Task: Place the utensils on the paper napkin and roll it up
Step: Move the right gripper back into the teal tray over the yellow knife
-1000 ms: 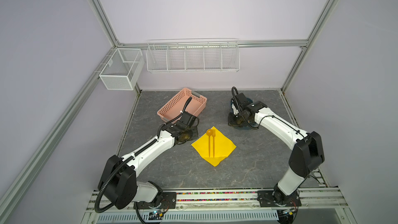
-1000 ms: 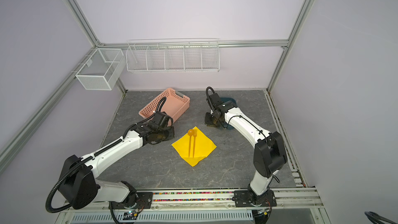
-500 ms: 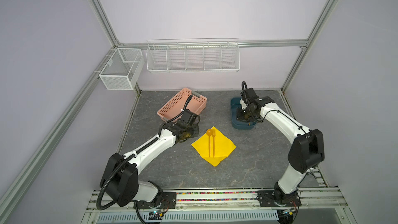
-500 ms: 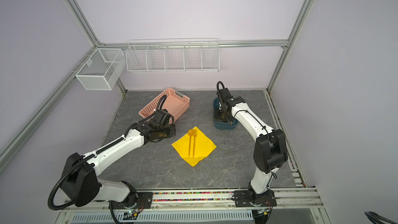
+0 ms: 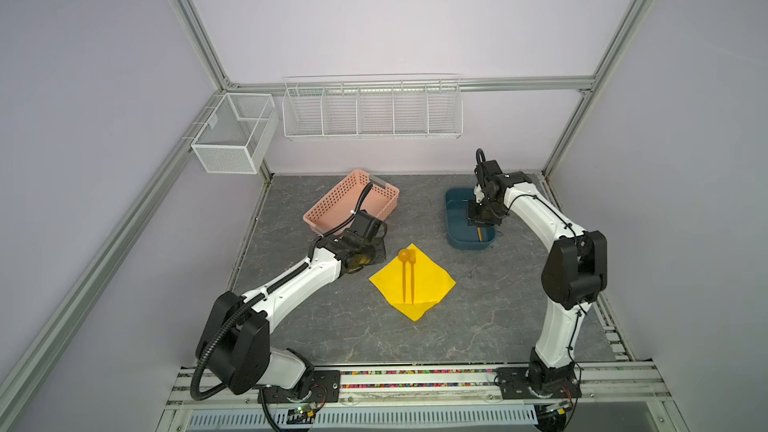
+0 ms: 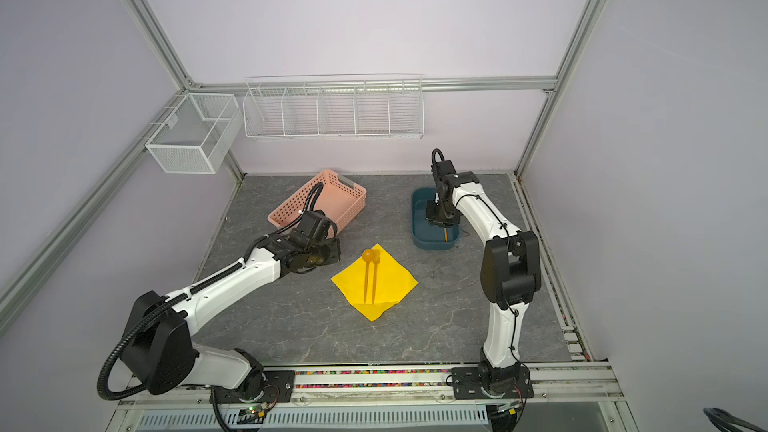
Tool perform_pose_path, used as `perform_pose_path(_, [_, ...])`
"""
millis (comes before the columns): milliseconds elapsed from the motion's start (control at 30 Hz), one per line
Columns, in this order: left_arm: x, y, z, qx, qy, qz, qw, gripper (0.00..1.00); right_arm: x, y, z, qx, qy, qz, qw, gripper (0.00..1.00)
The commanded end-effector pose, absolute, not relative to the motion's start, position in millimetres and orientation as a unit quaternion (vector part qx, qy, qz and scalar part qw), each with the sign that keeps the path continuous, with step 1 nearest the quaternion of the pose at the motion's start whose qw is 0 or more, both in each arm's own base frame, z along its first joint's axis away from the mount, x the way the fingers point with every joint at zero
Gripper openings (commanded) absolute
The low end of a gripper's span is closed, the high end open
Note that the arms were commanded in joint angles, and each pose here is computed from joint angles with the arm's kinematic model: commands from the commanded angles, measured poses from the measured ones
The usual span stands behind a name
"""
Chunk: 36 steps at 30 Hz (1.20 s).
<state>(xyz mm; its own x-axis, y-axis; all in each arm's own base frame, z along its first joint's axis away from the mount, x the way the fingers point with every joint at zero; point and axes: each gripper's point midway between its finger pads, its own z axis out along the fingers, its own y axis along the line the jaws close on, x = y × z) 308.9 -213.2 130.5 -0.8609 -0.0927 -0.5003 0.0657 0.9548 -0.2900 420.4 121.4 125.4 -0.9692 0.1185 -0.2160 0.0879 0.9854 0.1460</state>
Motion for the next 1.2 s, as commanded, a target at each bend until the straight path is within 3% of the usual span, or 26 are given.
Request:
perform_pose_path(0, [318.1, -215.6, 133.6, -0.005, 0.951, -0.15, 0.27, 0.03, 424.8, 104.5, 115.5, 0.043, 0.994, 0.038, 0.093, 0.3])
perform_pose_path(533, [324.0, -222.1, 125.0, 0.0, 0.955, -0.149, 0.256, 0.03, 477.5, 68.2, 69.6, 0.029, 0.997, -0.027, 0.062, 0.29])
perform_pose_path(1167, [324.4, -217.4, 129.2, 0.0, 0.955, -0.146, 0.257, 0.02, 496.8, 76.8, 35.6, 0.017, 0.999, -0.01, 0.046, 0.26])
